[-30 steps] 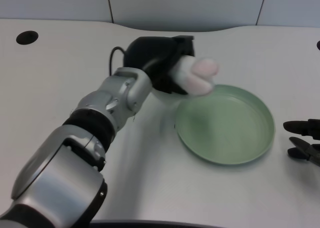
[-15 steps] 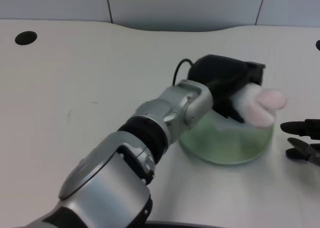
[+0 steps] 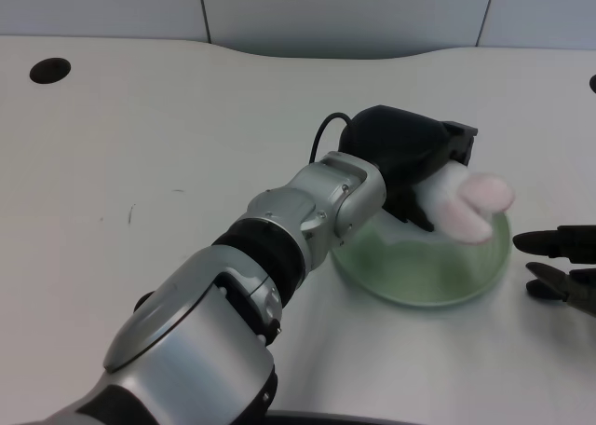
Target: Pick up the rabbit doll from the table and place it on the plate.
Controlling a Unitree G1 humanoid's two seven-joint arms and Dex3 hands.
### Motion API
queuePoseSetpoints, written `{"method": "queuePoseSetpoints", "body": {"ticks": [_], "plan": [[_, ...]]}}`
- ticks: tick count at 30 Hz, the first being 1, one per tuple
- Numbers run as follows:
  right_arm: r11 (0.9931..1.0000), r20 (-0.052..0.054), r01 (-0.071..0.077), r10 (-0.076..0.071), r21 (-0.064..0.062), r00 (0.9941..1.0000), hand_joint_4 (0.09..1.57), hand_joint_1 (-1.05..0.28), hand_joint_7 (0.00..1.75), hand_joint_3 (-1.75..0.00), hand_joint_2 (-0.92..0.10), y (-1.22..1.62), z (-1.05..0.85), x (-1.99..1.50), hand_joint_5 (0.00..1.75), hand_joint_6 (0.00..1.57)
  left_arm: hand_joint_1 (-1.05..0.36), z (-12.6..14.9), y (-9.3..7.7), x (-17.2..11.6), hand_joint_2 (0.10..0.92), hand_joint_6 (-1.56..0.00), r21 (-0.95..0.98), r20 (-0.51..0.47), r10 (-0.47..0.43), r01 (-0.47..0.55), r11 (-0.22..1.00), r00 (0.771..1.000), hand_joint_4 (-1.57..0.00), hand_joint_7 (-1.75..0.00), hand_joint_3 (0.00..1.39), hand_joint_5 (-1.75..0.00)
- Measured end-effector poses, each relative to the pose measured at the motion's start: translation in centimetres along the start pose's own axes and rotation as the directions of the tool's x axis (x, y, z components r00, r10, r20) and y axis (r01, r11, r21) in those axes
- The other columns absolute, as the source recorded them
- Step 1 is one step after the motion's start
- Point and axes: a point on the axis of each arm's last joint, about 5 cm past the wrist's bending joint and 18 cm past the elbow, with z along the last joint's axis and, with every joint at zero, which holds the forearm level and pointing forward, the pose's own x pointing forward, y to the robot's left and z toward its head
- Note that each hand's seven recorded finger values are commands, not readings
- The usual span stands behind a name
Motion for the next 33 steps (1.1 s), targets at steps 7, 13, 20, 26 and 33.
{"method": "queuePoseSetpoints", "body": {"ticks": [7, 13, 20, 26, 33], "plan": [[1.00000, -0.006, -0.001, 0.001, -0.001, 0.99998, 1.10, -0.52, 0.00, -0.22, -0.92, 0.04, 0.10, -0.08, 0.01, 0.92, -0.55, -0.2, 0.0, 0.0, 0.886, -0.42, -0.002, -0.042, -0.050, 0.050, 0.999, 0.998, -0.38, -1.01, 0.01, -1.22], [0.99995, -0.004, -0.002, 0.002, 0.010, 0.99999, 1.11, -0.50, 0.00, -0.21, -0.92, 0.01, 0.03, -0.14, 0.02, 0.91, -0.82, -0.4, -0.1, 0.0, 0.904, -0.11, 0.028, -0.083, -0.122, 0.124, 0.992, 0.989, -0.02, -0.30, 0.00, -0.43], [0.99979, 0.004, -0.005, 0.004, 0.020, 0.99998, 1.09, -0.50, 0.00, -0.22, -0.92, 0.00, -0.06, -0.23, 0.01, 0.90, -0.91, -0.7, 0.1, -0.1, 0.884, 0.00, 0.069, -0.105, -0.166, 0.173, 0.982, 0.981, 0.00, -0.10, 0.00, -0.01], [0.99981, 0.001, 0.002, -0.002, 0.020, 1.00000, 1.08, -0.50, 0.00, -0.22, -0.92, 0.01, -0.09, -0.26, 0.00, 0.91, -0.94, -1.0, 0.1, -0.2, 0.882, 0.00, 0.086, -0.120, -0.168, 0.179, 0.980, 0.978, 0.00, -0.01, 0.00, 0.00], [0.99973, 0.004, 0.002, -0.002, 0.023, 0.99999, 1.11, -0.50, 0.01, -0.21, -0.92, 0.00, -0.11, -0.27, 0.02, 0.91, -0.97, -1.2, 0.2, -0.2, 0.912, 0.00, 0.072, -0.136, -0.187, 0.198, 0.977, 0.973, 0.00, 0.00, 0.01, 0.00]]}}
